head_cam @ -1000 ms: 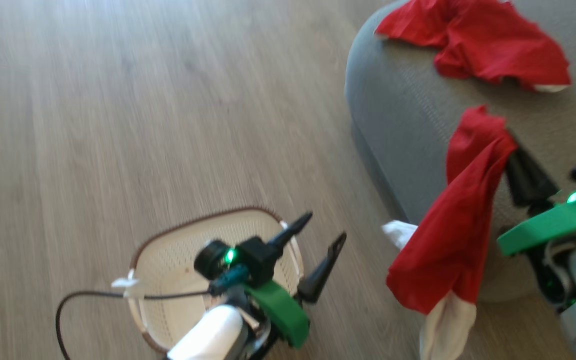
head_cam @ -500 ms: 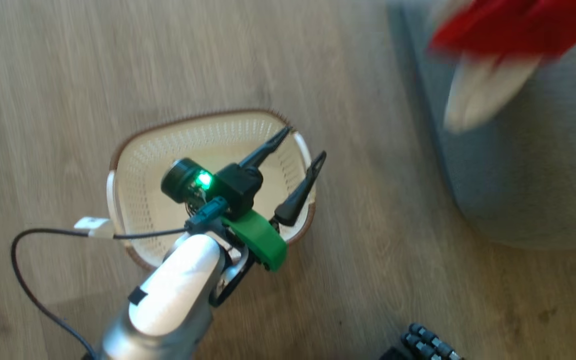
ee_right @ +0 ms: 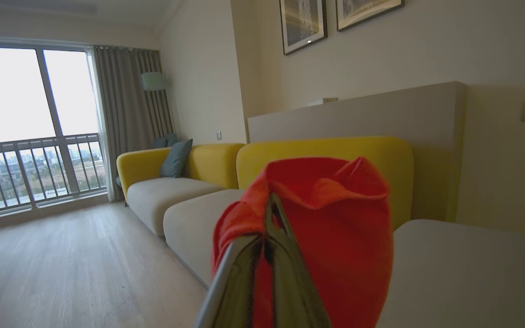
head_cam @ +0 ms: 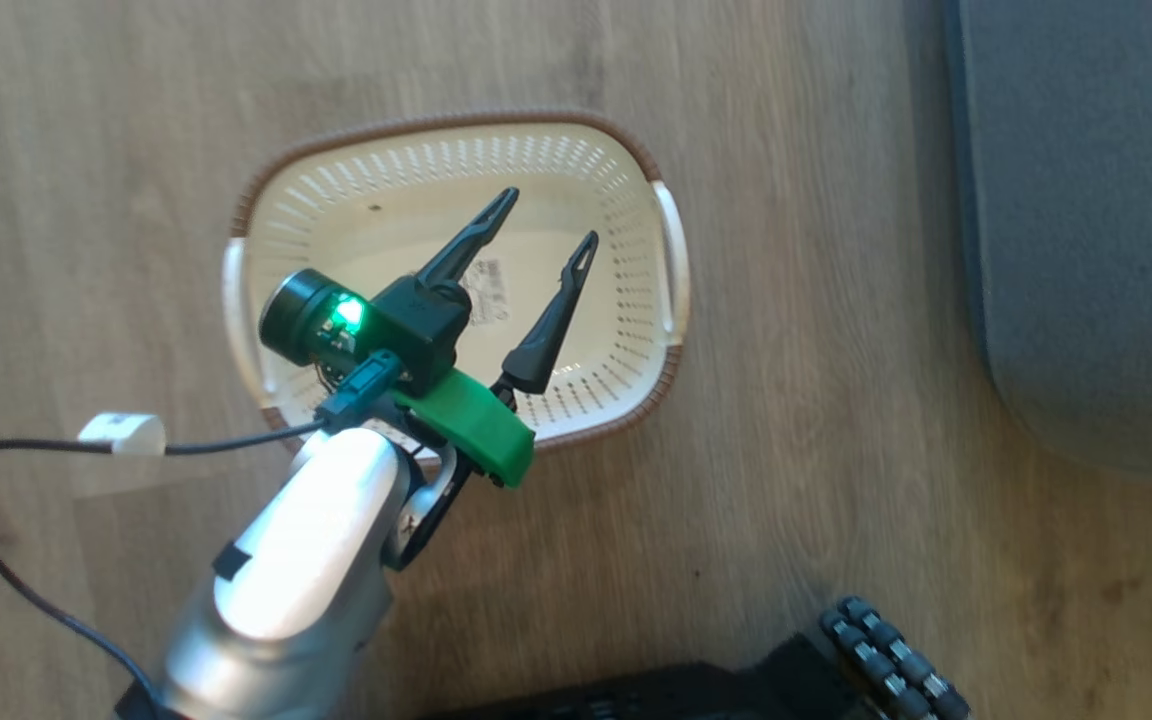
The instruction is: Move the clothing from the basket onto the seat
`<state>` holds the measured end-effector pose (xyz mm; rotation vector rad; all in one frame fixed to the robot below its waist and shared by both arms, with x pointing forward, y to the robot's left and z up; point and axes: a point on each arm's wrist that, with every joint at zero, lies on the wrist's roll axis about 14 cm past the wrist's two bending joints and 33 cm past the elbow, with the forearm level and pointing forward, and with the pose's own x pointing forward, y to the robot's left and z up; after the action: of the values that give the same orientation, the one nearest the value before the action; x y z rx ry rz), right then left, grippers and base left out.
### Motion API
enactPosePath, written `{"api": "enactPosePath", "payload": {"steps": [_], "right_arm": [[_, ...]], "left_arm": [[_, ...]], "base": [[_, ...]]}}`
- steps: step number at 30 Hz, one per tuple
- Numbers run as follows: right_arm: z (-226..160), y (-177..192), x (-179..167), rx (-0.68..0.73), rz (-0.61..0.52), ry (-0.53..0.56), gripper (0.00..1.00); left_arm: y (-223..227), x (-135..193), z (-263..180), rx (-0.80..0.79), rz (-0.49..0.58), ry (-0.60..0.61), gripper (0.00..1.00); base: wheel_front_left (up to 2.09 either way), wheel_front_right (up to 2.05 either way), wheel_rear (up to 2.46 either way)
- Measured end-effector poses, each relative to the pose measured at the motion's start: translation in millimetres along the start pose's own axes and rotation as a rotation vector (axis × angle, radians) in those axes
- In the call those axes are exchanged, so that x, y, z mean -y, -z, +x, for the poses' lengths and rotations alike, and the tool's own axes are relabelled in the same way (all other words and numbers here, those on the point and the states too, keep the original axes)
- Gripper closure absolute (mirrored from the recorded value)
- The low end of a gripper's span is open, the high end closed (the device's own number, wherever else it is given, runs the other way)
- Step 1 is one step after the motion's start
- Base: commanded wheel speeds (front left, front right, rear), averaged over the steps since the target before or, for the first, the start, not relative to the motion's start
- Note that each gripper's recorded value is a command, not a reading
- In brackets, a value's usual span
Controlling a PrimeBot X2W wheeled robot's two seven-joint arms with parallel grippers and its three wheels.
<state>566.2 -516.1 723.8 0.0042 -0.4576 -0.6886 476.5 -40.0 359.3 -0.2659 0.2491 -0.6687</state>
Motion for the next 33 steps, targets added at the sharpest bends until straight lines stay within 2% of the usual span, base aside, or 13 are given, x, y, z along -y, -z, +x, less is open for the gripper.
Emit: {"api": "enactPosePath", "payload": {"steps": [2, 5, 8, 10, 11, 12, 13, 15, 19, 25, 29, 33], "right_arm": [[-19.5, 61.2, -5.7, -0.128, -0.024, -0.018, 1.0], [-68.1, 154.7, -7.6, -0.325, -0.083, -0.049, 1.0], [-112.7, 211.7, -7.8, -0.45, -0.105, -0.072, 1.0], [-124.6, 224.3, -9.7, -0.475, -0.113, -0.089, 0.73], [-125.5, 224.4, -10.6, -0.47, -0.118, -0.097, 0.52], [-125.8, 223.2, -13.3, -0.465, -0.128, -0.114, 0.12], [-126.6, 222.0, -15.5, -0.466, -0.13, -0.126, 0.0], [-128.9, 217.8, -19.7, -0.459, -0.123, -0.146, 0.0], [-151.9, 210.4, -33.3, -0.471, -0.154, -0.256, 0.0], [-223.9, 202.4, -40.8, -0.53, -0.191, -0.42, 0.0], [-262.2, 175.5, -44.9, -0.507, -0.166, -0.486, 0.0], [-289.2, 140.7, -51.1, -0.445, -0.128, -0.53, 0.0]], "left_arm": [[9.9, 0.0, 3.8, -0.015, -0.012, 0.013, 0.0], [24.3, 2.7, 11.5, -0.04, -0.014, 0.044, 0.0], [33.6, 4.0, 20.5, -0.05, -0.022, 0.062, 0.0], [36.4, 7.1, 24.6, -0.048, -0.03, 0.075, 0.0], [37.7, 7.4, 25.8, -0.05, -0.032, 0.074, 0.0], [38.0, 8.2, 26.3, -0.05, -0.032, 0.076, 0.0], [36.4, 8.7, 26.5, -0.048, -0.03, 0.077, 0.0], [30.8, 7.2, 26.4, -0.039, -0.027, 0.072, 0.0], [16.6, 8.5, 26.2, -0.021, -0.014, 0.061, 0.0], [5.6, 15.3, 10.3, -0.026, -0.046, 0.019, 0.0], [-4.5, 13.4, -9.0, -0.024, -0.067, -0.055, 0.0], [-24.1, 5.6, -31.4, 0.0, -0.029, -0.139, 0.0]], "base": [[0.0, 0.0, 0.0], [0.0, 0.0, 0.0], [0.0, 0.0, 0.0], [0.0, 0.0, 0.0], [0.0, 0.0, 0.0], [0.0, 0.0, 0.0], [0.0, 0.0, 0.0], [0.0, 0.0, 0.0], [0.0, 0.0, 0.0], [0.0, 0.0, 0.0], [0.0, 0.0, 0.0], [0.0, 0.0, 0.0]]}}
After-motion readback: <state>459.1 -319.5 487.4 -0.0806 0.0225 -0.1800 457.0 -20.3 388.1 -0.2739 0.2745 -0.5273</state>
